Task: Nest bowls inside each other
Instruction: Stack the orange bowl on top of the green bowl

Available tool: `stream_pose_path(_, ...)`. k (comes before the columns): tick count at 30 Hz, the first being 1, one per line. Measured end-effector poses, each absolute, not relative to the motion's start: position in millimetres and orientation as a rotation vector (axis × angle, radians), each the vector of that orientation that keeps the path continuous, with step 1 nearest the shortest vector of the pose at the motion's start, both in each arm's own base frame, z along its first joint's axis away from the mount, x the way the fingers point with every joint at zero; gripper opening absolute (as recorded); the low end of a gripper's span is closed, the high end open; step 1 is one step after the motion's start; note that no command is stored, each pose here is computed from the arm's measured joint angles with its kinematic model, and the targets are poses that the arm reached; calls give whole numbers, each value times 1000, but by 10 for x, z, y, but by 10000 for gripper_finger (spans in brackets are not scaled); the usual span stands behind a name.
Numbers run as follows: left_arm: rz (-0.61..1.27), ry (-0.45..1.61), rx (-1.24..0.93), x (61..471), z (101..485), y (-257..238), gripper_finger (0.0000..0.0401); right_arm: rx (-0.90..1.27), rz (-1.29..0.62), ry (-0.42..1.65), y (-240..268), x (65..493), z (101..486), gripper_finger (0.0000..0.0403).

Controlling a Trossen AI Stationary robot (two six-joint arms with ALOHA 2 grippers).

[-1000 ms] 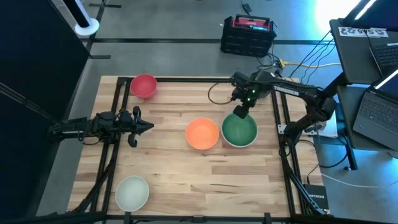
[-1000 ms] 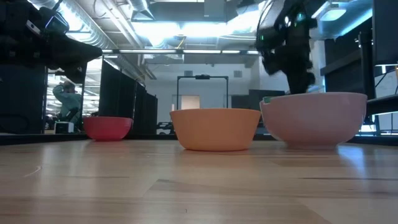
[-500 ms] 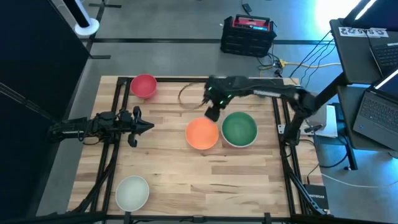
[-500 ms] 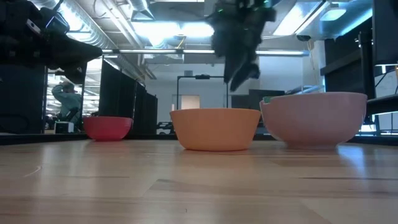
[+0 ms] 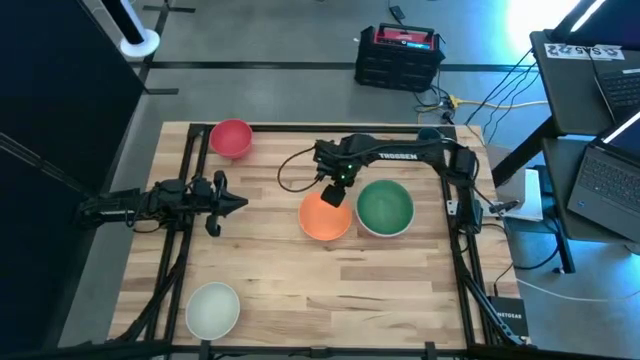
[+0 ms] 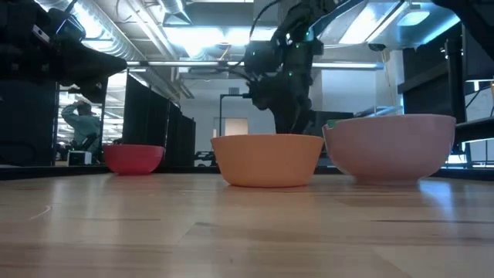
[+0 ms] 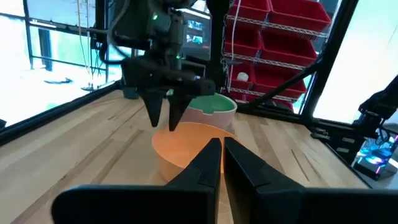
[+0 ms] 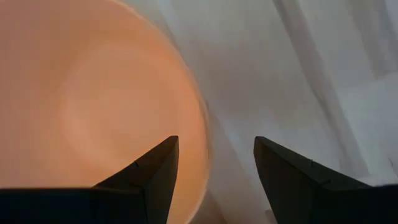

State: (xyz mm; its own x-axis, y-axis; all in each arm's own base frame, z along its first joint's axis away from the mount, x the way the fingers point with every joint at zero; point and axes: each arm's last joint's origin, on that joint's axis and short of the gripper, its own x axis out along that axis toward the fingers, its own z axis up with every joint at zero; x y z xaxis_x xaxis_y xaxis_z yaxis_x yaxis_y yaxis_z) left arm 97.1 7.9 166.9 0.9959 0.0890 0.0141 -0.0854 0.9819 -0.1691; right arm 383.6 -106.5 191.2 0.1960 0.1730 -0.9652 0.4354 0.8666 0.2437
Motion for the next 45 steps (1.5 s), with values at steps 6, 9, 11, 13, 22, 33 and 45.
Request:
stream_pose_path(6,88,-21,-155,971,1670,79,0,548,-171,1413,-1071,3876,1755,76)
stream_pose_path(9,88,-21,-150,971,1670,79,0,547,-143,1420,-1072,3893,1696,33)
stream_pose_path(11,88,-21,-150,971,1670,79,0,546,-135,1417,-1062,3896,1754,12)
stream_pose_path(13,88,-21,-150,971,1670,79,0,521,-117,1395,-1064,3920,1919,4)
stream_pose_path(22,88,-23,-195,971,1670,79,0,463,-56,1270,-1219,3629,3238,0)
stream_pose_path(33,88,-23,-188,971,1670,79,0,602,-241,1335,-1598,2728,3248,0)
stream_pose_path(45,88,-24,-185,971,1670,79,0,742,-328,1361,-1804,2260,2852,0)
